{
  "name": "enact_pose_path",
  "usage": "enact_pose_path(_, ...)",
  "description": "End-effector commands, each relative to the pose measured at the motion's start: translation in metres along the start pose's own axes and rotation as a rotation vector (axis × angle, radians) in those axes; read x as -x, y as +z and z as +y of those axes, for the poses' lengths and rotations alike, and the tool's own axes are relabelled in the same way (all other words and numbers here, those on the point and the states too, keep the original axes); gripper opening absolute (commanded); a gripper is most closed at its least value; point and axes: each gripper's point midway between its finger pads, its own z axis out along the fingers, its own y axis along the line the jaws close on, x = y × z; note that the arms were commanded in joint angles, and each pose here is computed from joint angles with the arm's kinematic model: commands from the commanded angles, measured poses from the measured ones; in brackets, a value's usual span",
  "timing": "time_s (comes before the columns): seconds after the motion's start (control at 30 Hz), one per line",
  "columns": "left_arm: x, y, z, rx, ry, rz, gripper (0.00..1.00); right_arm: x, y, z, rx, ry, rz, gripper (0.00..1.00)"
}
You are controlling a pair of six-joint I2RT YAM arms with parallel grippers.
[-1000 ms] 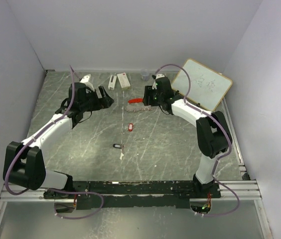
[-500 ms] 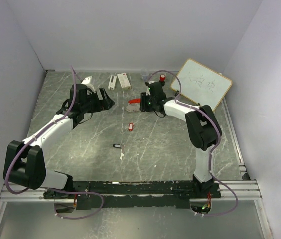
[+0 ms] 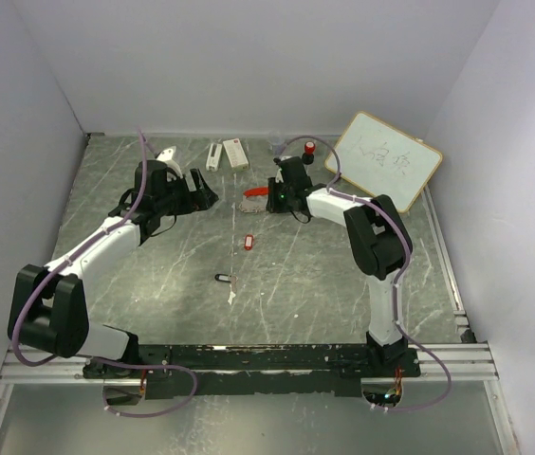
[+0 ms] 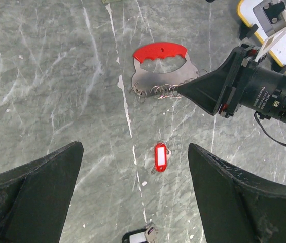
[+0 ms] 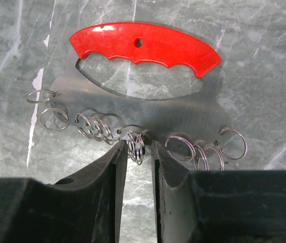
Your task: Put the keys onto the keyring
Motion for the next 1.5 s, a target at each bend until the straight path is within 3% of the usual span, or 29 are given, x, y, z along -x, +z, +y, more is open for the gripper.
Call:
enact_pose_path(0.0, -0.005, 0.002, -0.003, -0.015, 0.016, 0.017, 0.96, 0.010, 0.002, 0.001, -0.009, 0.004, -0.025, 0.26)
enact_pose_path(0.27, -0.006, 0.004, -0.002, -0.017, 0.016, 0.023, 0.96, 0.020, -0.005, 0.000, -0.025, 0.006, -0.062, 0.20)
enact_pose_path(0.5, -0.005, 0.004, -0.003, -0.016, 0.019, 0.021, 0.96, 0.028, -0.010, 0.000, -0.037, 0.007, -0.085, 0.00)
enact_pose_path(0.63, -0.002, 0.003, -0.006, -0.029, 0.022, 0.016, 0.96, 0.053, -0.038, 0.015, -0.039, -0.042, -0.166, 0.00)
enact_pose_path(0.73, 0.001, 0.003, -0.015, -0.080, 0.028, 0.003, 0.82, 0.069, -0.065, 0.038, -0.014, -0.104, -0.234, 0.00)
enact_pose_path(0.83, 0.006, 0.002, -0.029, -0.147, 0.032, -0.021, 0.78, 0.078, -0.087, 0.049, 0.019, -0.113, -0.269, 0.00)
enact_pose_path(1.1, 0.018, -0.007, -0.058, -0.233, 0.083, -0.089, 0.92, 0.094, -0.127, 0.065, 0.084, -0.116, -0.330, 0.00)
enact_pose_path(1.47, 0.023, -0.015, -0.086, -0.354, 0.134, -0.128, 0.94, 0.098, -0.149, 0.071, 0.107, -0.131, -0.357, 0.00)
